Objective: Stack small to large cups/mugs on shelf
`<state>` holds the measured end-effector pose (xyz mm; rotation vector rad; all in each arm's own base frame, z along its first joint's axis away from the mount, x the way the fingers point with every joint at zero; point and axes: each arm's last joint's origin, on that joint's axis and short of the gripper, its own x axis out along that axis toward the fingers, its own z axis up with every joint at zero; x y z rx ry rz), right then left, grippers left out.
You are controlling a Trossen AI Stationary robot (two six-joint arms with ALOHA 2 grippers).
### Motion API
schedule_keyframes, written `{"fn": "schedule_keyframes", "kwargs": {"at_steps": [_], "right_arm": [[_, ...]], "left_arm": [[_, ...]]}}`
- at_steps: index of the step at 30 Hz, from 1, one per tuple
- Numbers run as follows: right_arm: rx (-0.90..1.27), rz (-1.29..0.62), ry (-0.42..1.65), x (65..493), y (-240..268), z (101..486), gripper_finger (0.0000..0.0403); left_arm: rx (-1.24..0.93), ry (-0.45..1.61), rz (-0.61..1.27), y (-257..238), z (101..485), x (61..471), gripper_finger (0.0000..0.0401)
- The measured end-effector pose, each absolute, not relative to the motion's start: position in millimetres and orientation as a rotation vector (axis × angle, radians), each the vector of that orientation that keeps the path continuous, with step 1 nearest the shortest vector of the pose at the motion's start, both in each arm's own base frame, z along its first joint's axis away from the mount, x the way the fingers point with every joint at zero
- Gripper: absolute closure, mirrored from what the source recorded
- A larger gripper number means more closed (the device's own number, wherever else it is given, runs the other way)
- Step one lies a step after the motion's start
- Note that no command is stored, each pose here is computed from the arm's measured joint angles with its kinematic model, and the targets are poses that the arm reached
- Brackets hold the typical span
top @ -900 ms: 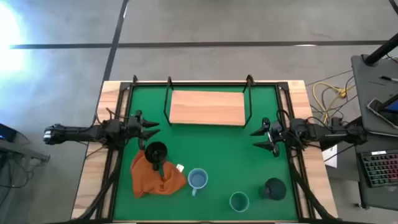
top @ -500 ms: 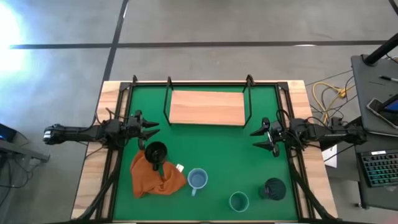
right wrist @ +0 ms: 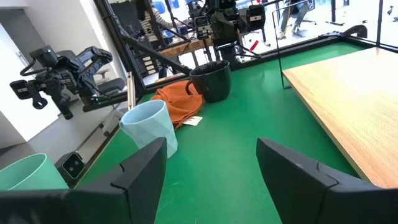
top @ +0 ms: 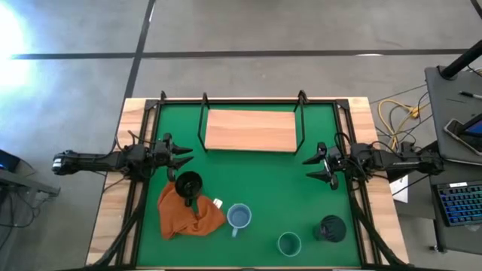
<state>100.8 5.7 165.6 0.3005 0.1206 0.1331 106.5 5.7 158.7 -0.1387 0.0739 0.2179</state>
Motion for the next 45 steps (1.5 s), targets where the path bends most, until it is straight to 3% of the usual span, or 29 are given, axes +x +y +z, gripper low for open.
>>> {"fn": "schedule_keyframes", "kwargs": {"at_steps": [12, 18, 21, 24, 27, 34, 37, 41, 45], "right_arm": [[0.287, 0.129, 0.109, 101.0, 5.5, 166.6, 0.0161], [0.368, 0.015, -0.203, 100.3, 0.7, 194.5, 0.0161], [0.580, 0.044, -0.382, 95.8, -0.6, 211.0, 0.0161], [0.892, 0.124, -0.398, 94.9, -0.4, 216.1, 0.0161], [0.984, 0.176, -0.398, 93.4, 0.4, 222.5, 0.0161], [1.024, -0.181, -0.657, 84.4, -11.3, 247.4, 0.0161], [0.940, -0.177, -0.754, 81.7, -11.7, 269.7, 0.0161], [0.656, 0.088, -0.923, 83.4, -3.9, 318.6, 0.0161], [0.475, 0.227, -0.883, 111.6, 3.1, 356.7, 0.0161]], "left_arm": [[-0.139, 0.074, 0.218, 5.8, 158.7, 106.5, 0.0273], [-0.139, 0.073, 0.218, 5.7, 158.8, 106.5, 0.0273], [-0.139, 0.073, 0.218, 5.8, 158.8, 106.5, 0.0273], [-0.139, 0.073, 0.218, 5.8, 158.8, 106.5, 0.0273], [-0.139, 0.073, 0.218, 5.7, 158.8, 106.5, 0.0273], [-0.139, 0.071, 0.218, 5.7, 159.0, 106.4, 0.0273], [-0.139, 0.071, 0.217, 5.7, 159.0, 106.4, 0.0273], [-0.139, 0.072, 0.217, 5.7, 158.9, 106.5, 0.0273], [-0.139, 0.072, 0.218, 5.8, 158.9, 106.5, 0.0273]]}}
